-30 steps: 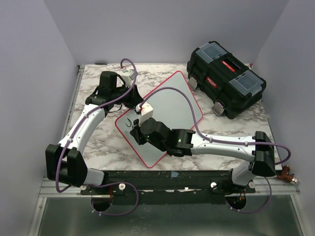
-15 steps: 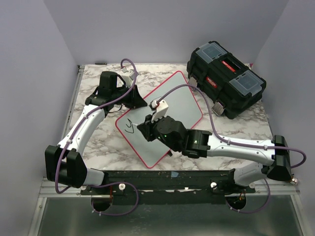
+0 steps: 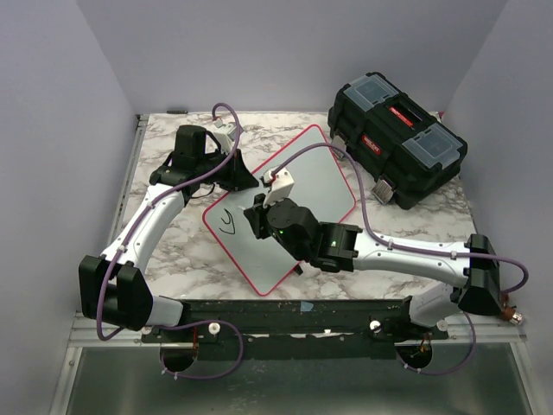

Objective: Write a sentence on the whiteboard

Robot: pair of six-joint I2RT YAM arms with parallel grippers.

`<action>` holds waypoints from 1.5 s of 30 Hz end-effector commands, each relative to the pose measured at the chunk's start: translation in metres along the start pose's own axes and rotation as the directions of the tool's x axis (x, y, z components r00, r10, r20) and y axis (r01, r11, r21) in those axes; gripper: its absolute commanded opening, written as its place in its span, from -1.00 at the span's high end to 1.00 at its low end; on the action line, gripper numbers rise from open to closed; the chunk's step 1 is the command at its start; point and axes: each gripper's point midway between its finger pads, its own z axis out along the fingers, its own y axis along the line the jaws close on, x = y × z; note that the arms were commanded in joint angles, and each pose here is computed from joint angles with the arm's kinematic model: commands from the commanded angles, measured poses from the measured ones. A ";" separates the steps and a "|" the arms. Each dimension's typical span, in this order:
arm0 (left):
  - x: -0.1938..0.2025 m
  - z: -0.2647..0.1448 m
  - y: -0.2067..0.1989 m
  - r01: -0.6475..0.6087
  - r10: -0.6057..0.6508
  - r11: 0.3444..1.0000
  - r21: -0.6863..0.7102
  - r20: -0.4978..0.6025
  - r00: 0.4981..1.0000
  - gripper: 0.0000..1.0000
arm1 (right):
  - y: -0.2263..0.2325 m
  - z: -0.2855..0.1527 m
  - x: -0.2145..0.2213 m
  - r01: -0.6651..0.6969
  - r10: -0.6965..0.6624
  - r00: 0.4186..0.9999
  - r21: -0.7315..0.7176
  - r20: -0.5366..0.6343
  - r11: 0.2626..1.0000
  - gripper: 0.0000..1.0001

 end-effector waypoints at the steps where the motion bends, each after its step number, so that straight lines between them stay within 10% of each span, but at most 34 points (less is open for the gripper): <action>1: 0.023 0.001 0.007 -0.035 0.031 0.998 -0.047 -0.079 0.996 1.00 | 0.001 0.008 -0.009 0.019 -0.019 1.000 0.035 0.020 0.999 0.99; 45: 0.020 -0.003 0.004 -0.046 0.042 0.998 -0.049 -0.069 0.997 1.00 | -0.020 0.002 0.062 0.042 -0.035 0.984 0.037 -0.172 0.998 0.99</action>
